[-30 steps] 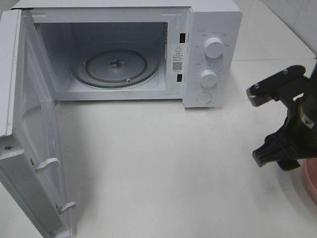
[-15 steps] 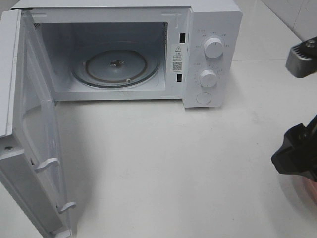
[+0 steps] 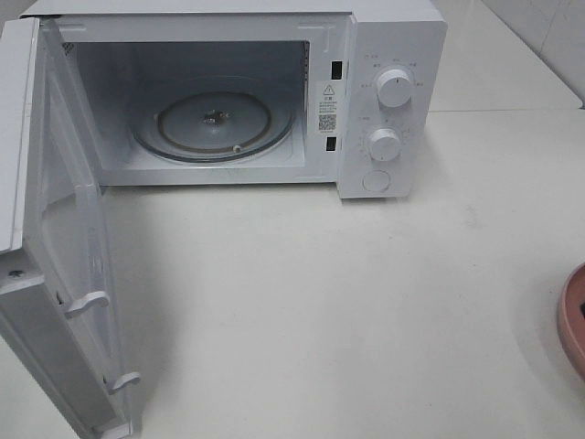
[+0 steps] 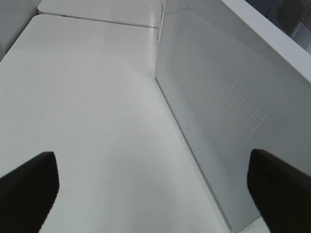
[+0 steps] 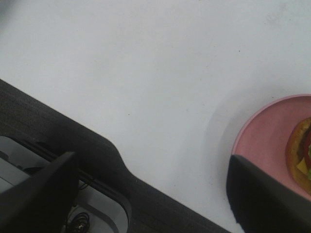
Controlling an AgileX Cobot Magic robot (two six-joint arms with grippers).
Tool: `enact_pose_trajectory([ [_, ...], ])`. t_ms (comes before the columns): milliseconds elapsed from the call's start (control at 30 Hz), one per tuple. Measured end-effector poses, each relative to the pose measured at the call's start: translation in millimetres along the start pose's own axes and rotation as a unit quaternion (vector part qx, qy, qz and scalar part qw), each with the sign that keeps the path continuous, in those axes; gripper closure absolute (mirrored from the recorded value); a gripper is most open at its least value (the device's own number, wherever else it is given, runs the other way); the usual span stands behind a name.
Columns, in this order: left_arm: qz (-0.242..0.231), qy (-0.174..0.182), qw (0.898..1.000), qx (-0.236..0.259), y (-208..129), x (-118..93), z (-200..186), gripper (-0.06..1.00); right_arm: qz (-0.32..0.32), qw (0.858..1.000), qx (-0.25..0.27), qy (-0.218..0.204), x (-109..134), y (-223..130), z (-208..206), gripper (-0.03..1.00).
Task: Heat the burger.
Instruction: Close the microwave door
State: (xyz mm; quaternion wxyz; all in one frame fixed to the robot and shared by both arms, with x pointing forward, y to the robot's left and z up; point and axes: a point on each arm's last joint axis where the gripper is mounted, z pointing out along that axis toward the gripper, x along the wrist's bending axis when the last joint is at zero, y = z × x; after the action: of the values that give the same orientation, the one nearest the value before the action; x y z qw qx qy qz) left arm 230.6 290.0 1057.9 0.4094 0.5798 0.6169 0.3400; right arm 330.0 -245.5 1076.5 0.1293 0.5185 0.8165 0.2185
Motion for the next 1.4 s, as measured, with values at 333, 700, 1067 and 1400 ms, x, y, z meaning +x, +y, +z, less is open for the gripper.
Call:
enact_pose_trajectory([
  [333,0.000,0.000,1.000,0.000,0.0,0.0,0.0,-0.03,0.043,0.994,-0.094,-0.033,-14.3,-36.9,-28.8,0.17],
  [700,0.000,0.000,1.000,0.000,0.0,0.0,0.0,-0.03,0.092,0.982,-0.138,-0.095,-19.2,-75.1,-27.8,0.19],
  [1067,0.000,0.000,1.000,0.000,0.0,0.0,0.0,-0.03,0.122,0.959,-0.227,-0.116,-10.0,-101.0,-25.8,0.20],
  [1400,0.000,0.000,1.000,0.000,0.0,0.0,0.0,-0.03,0.116,0.948,-0.269,-0.120,-5.7,-110.7,-31.3,0.20],
])
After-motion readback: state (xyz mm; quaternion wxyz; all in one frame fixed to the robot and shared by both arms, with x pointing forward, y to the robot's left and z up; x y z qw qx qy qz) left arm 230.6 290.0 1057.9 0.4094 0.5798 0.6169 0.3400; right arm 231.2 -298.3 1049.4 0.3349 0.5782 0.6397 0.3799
